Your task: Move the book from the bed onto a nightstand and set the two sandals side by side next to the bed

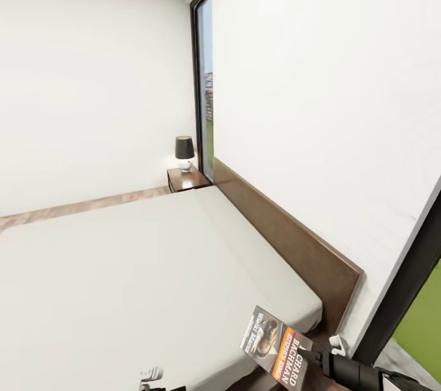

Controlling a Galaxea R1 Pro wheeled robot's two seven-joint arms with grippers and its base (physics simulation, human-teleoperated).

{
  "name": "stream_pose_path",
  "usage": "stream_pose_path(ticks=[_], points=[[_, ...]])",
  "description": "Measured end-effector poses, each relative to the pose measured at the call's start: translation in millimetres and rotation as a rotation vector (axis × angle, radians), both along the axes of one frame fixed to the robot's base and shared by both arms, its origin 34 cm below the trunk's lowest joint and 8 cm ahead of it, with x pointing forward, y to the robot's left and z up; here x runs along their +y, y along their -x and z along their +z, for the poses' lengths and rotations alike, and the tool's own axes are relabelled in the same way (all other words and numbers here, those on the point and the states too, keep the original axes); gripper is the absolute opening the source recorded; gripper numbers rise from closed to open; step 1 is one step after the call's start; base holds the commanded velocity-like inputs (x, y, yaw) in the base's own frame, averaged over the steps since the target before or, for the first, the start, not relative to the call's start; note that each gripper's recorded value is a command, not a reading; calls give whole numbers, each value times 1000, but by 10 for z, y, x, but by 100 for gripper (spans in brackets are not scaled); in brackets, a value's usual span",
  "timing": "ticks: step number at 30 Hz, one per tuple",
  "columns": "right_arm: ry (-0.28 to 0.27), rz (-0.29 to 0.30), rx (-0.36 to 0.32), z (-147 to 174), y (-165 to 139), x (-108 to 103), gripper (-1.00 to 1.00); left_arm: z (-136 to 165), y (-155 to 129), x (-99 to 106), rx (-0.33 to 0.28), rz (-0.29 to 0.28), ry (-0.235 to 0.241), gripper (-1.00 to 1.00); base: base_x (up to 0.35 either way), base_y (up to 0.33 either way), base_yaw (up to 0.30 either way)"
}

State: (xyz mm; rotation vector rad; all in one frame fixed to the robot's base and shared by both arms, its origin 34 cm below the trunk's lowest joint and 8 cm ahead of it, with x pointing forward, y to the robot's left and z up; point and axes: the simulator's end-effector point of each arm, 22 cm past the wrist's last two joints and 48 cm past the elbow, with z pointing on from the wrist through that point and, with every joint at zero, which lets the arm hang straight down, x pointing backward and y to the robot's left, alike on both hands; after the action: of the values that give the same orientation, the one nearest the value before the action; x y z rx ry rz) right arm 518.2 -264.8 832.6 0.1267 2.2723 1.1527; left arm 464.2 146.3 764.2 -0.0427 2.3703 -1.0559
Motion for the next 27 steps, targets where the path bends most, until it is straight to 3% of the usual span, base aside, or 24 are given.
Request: stream_pose_path(ticks=[18,27], points=[[3,1,2,-7,3,-2,-100,0,1,0,0,0,0,100,0,0,287],[1,2,-1,0,3,2,-100,0,0,-1,0,0,0,100,0,0,36]])
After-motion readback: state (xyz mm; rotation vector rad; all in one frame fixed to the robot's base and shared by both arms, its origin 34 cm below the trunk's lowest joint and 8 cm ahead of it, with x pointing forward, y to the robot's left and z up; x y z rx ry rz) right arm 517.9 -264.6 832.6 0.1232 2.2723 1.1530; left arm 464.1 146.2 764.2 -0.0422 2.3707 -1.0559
